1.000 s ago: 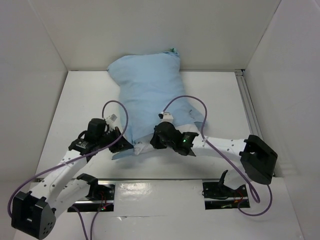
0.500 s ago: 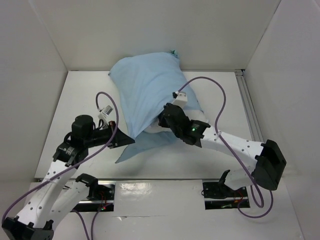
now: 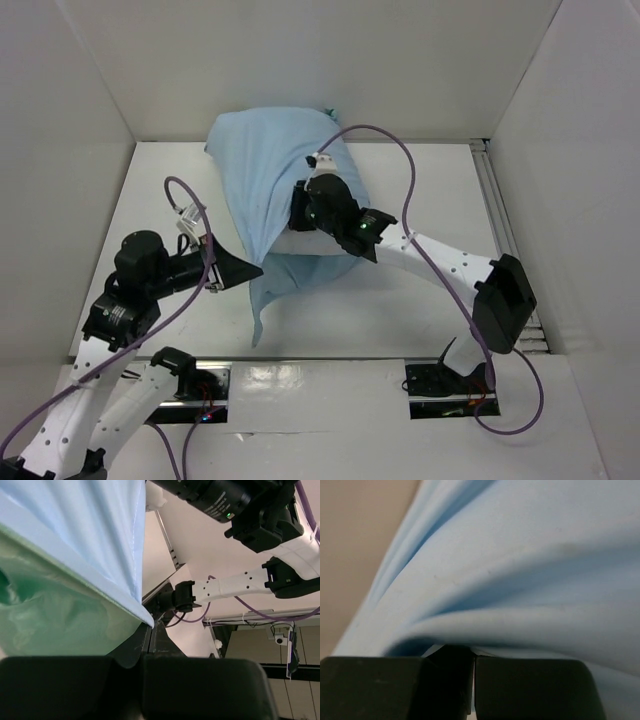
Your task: Put the pillow into the pillowcase
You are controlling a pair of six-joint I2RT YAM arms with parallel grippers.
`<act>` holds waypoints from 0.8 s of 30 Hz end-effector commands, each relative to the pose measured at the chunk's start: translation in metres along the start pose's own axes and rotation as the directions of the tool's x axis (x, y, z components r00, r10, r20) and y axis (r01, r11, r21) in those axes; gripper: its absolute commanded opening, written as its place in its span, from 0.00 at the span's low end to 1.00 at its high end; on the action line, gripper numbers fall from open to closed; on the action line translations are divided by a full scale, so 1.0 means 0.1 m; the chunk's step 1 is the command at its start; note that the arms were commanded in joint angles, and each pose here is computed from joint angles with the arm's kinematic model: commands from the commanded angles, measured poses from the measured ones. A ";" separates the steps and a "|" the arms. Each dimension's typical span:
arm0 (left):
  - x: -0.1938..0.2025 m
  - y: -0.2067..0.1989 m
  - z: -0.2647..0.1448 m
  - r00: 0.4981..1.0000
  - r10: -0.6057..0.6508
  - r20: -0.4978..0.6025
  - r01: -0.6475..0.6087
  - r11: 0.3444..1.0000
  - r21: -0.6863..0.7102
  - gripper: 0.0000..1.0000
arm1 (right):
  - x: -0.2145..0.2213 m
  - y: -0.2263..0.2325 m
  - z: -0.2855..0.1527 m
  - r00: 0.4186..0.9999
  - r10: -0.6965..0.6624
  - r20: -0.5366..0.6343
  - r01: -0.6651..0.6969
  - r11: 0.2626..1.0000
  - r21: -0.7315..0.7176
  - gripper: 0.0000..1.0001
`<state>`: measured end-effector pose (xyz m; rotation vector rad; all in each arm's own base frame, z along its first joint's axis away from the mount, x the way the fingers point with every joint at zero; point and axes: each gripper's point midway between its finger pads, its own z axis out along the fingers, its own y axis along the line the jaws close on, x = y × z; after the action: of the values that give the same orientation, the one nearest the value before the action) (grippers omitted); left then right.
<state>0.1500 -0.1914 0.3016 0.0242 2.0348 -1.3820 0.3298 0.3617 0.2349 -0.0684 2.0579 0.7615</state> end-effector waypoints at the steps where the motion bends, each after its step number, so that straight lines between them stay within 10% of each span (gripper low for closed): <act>1: 0.22 -0.50 -0.26 0.992 0.096 -0.088 -0.078 0.979 0.191 0.00 | -0.58 0.78 0.02 0.990 -0.024 0.142 0.070 0.943 -0.326 0.00; 3: 0.22 -0.34 -0.18 0.991 0.077 -0.112 -0.063 0.990 0.125 0.12 | -0.40 0.80 0.06 0.997 -0.017 0.077 0.042 0.943 -0.331 0.00; 7: 0.08 -0.10 -0.10 0.984 0.129 -0.122 -0.134 0.990 -0.033 0.99 | 0.07 0.24 -0.04 0.999 0.040 0.028 -0.034 0.983 -0.182 0.00; 11: -0.08 0.20 -0.11 0.980 0.147 -0.135 -0.175 0.957 -0.232 1.00 | 0.45 -0.48 -0.38 0.999 0.033 -0.014 -0.033 0.999 0.005 0.10; 12: -0.13 0.24 -0.11 0.979 0.155 -0.129 -0.184 0.947 -0.262 1.00 | 0.50 -0.53 -0.44 0.999 0.030 -0.028 -0.030 0.999 0.017 0.24; 13: -0.25 0.32 -0.08 0.980 0.168 -0.108 -0.194 0.928 -0.318 1.00 | 0.50 -0.56 -0.50 0.999 -0.007 -0.037 0.007 1.000 0.022 0.61; 14: -0.28 0.39 -0.06 0.981 0.164 -0.104 -0.190 0.918 -0.349 1.00 | 0.56 -0.62 -0.56 0.998 -0.012 -0.060 0.014 0.999 0.039 0.70; 24: -1.22 1.42 0.33 0.996 0.062 0.067 -0.015 0.831 -0.556 1.00 | 0.57 -0.99 -1.39 0.993 0.068 -0.094 -0.048 0.979 0.198 0.82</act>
<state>0.2725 -0.1301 0.2305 -0.1993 2.3899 -0.7219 0.2353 0.2490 0.1994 -0.0467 2.1860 0.6826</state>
